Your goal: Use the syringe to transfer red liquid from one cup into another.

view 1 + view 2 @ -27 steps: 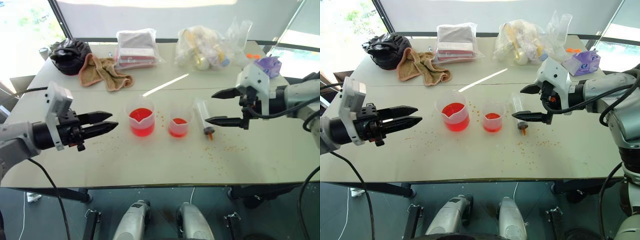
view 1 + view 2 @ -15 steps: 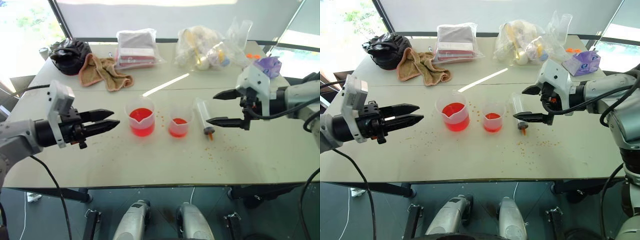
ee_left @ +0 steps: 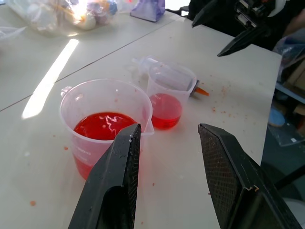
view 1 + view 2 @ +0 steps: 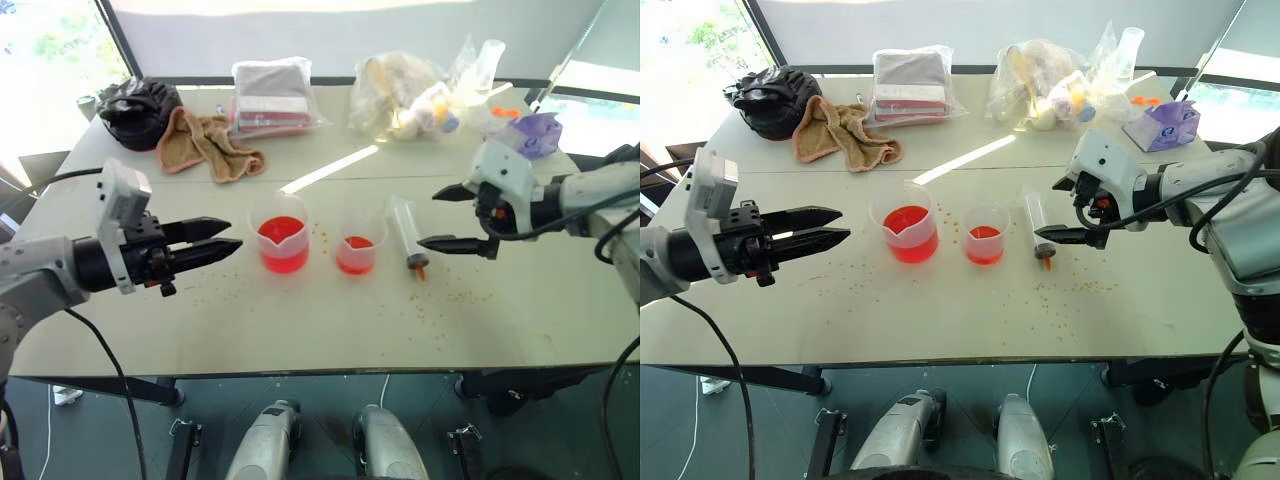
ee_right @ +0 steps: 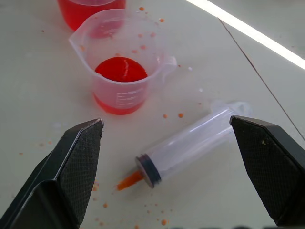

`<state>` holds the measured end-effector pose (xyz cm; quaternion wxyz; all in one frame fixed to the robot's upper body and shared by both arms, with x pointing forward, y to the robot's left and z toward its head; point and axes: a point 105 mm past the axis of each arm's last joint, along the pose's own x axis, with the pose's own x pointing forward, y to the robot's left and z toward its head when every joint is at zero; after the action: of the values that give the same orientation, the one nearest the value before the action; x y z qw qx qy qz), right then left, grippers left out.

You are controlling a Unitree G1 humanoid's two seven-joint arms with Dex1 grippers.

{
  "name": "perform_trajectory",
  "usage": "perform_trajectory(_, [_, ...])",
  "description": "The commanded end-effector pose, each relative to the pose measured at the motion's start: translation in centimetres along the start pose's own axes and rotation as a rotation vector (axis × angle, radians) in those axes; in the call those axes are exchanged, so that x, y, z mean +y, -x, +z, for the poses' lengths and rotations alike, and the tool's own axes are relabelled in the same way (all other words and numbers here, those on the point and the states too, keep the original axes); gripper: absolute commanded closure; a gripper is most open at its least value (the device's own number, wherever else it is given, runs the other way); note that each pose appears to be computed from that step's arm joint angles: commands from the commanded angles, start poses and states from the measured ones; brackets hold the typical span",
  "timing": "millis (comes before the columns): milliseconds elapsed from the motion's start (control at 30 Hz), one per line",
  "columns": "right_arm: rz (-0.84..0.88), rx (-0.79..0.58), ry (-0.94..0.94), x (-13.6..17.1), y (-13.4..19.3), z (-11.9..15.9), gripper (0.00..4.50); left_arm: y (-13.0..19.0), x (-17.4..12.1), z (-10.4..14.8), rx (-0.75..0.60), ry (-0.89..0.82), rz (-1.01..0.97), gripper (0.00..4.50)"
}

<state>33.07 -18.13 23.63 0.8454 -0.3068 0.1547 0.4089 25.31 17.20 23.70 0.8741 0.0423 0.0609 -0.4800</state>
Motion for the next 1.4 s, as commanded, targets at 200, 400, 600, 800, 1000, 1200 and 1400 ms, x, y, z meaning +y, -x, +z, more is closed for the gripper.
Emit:
perform_trajectory(200, [-0.198, 0.173, -0.284, -3.6, -2.2, 0.3, 0.05, -0.4, -0.6, 0.5, -0.037, -0.041, -0.007, 2.50])
perform_trajectory(400, [-0.285, 0.346, -0.558, -5.1, -4.7, -0.8, 0.05, -0.5, -0.6, 0.5, -0.050, -0.041, 0.008, 2.50])
perform_trajectory(600, [-0.307, 0.471, -0.671, -4.9, -7.2, -2.6, 0.05, 0.2, -0.4, 0.5, -0.045, -0.043, 0.049, 2.50])
perform_trajectory(800, [-0.302, 0.522, -0.640, -4.3, -9.5, -3.7, 0.05, 0.7, -0.8, 0.5, -0.027, -0.055, 0.061, 2.50])
perform_trajectory(1000, [-0.294, 0.534, -0.620, -3.9, -11.0, -4.1, 1.50, 0.8, -0.9, 0.6, -0.029, -0.057, 0.074, 2.50])
perform_trajectory(1200, [-0.288, 0.543, -0.620, -3.8, -11.3, -4.5, 3.18, 0.8, -0.8, 0.7, -0.029, -0.058, 0.080, 2.50])
perform_trajectory(1400, [-0.560, 0.146, -0.425, -10.5, -8.5, 0.7, 3.18, 0.7, -0.1, 2.0, -0.059, -0.076, 0.084, 2.50])
